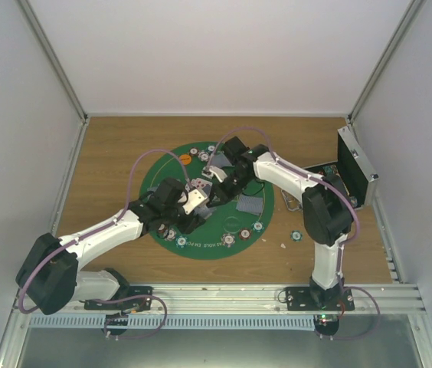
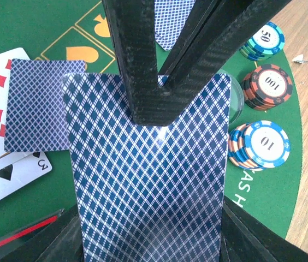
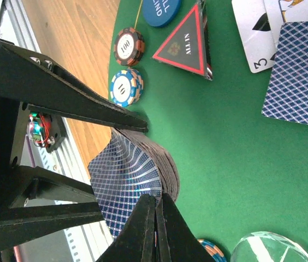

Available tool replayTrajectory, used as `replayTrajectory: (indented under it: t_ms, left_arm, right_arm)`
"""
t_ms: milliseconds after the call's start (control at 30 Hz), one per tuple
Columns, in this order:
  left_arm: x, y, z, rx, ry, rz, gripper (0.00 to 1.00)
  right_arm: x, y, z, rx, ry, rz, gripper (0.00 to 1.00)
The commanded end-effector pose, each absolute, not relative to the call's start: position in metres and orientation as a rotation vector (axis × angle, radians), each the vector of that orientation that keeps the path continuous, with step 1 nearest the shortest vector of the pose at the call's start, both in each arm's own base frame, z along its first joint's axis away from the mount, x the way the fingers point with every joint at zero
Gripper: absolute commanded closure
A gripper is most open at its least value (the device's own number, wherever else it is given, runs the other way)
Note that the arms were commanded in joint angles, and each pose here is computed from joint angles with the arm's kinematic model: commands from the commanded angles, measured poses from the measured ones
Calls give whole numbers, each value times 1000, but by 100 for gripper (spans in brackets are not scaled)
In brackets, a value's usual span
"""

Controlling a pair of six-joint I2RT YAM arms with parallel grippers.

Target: Distribute texas hold em gaming equipment

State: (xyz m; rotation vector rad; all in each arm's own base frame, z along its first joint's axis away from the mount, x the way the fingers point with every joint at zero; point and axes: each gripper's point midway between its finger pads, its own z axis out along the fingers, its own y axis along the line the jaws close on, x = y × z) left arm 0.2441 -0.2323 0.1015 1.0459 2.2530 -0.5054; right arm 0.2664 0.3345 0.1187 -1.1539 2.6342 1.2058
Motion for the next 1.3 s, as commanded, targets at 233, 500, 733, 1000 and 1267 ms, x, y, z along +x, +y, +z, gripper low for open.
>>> replayTrajectory:
  t_ms: [233,500,733,1000,1267]
  left_arm:
    - [259,-228,105,985,2232,-450,45]
    - [301,-181,109,733,2308,-391,45]
    - [311,-160,108,637,2326,-363,45]
    - [311,-159,107,635,2328,-353,45]
    - [311,-160,107,639,2328,-355,45]
  right_arm:
    - [331,277,134,-878,2660,898,99]
    - [351,268,119,-819,2643,1027,99]
    - [344,299,94,-901,2613,1214,99]
    - [355,314,79,-873,2596,1279,99]
    - [355,306,58,-863,2661,1205,91]
